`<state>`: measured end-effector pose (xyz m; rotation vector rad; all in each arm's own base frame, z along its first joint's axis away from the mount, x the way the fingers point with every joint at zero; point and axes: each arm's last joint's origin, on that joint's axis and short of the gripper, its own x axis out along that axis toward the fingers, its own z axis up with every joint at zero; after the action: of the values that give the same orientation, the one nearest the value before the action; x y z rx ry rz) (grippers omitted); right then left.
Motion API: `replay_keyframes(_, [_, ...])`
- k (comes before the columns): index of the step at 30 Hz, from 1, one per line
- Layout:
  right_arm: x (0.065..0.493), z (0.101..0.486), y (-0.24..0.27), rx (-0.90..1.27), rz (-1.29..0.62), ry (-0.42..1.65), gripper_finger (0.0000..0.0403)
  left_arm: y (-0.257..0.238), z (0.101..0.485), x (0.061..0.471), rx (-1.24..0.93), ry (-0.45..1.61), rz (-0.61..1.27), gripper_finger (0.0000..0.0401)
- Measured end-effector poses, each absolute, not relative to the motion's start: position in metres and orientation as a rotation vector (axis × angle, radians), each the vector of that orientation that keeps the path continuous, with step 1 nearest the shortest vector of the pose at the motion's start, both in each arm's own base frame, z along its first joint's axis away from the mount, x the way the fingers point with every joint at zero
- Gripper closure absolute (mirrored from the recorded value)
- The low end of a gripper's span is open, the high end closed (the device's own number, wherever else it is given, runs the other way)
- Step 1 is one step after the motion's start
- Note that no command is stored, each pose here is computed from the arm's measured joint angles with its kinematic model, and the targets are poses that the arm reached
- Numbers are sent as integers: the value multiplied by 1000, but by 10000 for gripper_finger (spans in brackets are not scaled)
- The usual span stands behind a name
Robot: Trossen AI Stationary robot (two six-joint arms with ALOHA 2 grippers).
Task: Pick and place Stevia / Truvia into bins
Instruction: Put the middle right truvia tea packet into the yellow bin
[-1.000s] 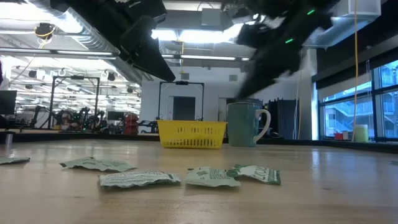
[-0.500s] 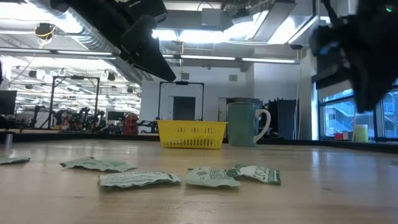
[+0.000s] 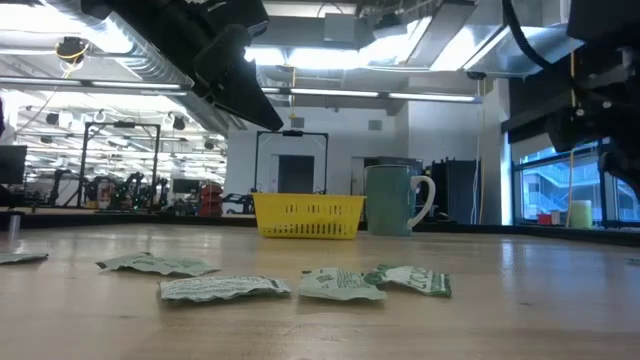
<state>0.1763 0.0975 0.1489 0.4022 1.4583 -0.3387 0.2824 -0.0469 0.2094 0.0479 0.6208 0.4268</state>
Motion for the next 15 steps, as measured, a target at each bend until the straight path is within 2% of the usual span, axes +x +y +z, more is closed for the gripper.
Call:
replay_keyframes(9, [166, 128, 92, 405, -307, 1450, 304, -47, 209, 282, 46, 620, 427, 315])
replay_keyframes(15, [165, 127, 91, 394, -314, 1460, 340, -47, 210, 283, 45, 618, 427, 315])
